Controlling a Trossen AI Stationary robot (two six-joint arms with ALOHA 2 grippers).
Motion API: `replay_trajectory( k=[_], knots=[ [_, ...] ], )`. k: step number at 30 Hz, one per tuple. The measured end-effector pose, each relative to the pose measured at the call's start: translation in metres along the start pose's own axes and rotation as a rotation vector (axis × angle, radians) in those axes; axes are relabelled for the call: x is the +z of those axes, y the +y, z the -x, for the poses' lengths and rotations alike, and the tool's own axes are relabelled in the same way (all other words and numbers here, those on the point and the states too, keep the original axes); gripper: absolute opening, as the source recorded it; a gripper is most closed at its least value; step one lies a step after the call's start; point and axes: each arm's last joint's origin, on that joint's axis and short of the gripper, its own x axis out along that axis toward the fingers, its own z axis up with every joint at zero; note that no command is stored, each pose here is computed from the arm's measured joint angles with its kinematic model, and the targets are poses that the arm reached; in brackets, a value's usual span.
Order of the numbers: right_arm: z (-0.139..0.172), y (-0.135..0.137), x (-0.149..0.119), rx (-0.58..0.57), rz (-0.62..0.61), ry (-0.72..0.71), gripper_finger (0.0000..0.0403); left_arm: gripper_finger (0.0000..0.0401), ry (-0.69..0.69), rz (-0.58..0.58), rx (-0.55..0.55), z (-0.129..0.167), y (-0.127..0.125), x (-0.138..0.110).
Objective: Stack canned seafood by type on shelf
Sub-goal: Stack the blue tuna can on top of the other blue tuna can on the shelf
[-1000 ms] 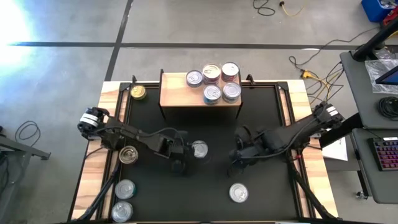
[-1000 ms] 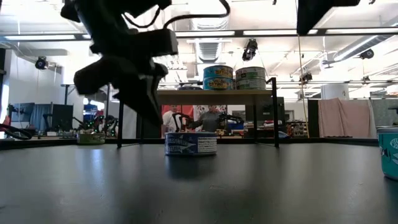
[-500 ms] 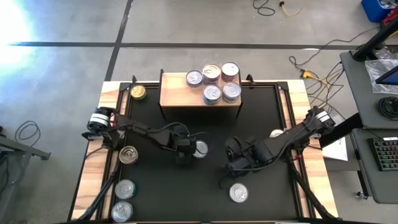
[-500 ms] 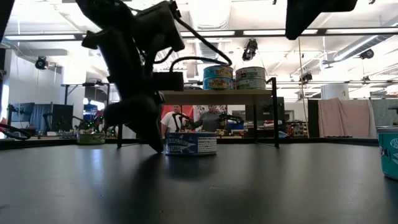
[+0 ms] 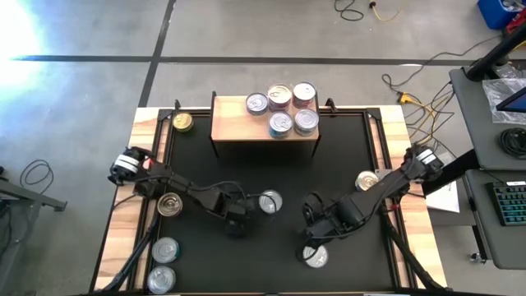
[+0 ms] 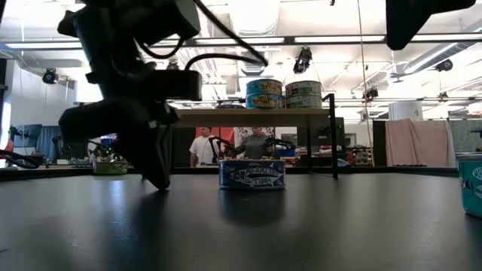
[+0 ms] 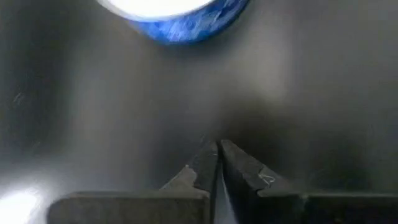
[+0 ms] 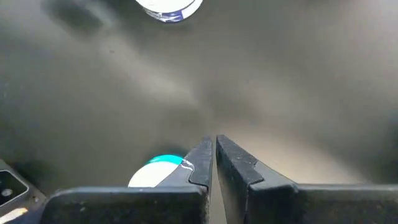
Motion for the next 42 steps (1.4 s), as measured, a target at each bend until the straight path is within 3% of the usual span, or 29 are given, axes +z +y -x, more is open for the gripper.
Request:
replay_trajectory(
  k=[7,11,15,21,29,34,38,42],
  knots=[
    [-0.015,0.010,0.003,0.014,-0.065,0.003,0.0013,0.0101,0.052,0.031,0.057,0.000,0.014,-0.001],
    [-0.028,0.013,0.006,-0.032,-0.128,0.007,0.0013,0.0174,0.044,-0.051,0.081,0.000,0.014,0.002],
    [-0.040,0.016,0.005,-0.064,-0.077,0.012,0.0018,0.0246,0.036,-0.134,0.087,0.000,0.015,0.004],
    [-0.049,0.019,0.003,-0.089,-0.009,0.023,0.0087,0.0321,0.046,-0.163,0.034,-0.001,0.021,0.007],
    [-0.052,0.016,0.014,-0.098,0.044,0.014,0.0251,0.0350,0.022,-0.422,-0.004,-0.002,0.022,0.010],
    [-0.051,0.020,0.017,-0.106,0.181,-0.146,0.0338,0.0347,-0.047,-0.510,-0.097,-0.004,0.023,0.017],
    [-0.050,0.025,0.015,-0.093,0.269,-0.232,0.0369,0.0347,-0.124,-0.465,-0.125,-0.007,0.029,0.025],
    [-0.048,0.025,0.011,-0.112,0.348,-0.257,0.0372,0.0347,-0.147,-0.437,0.003,-0.007,0.033,0.030]
  ],
)
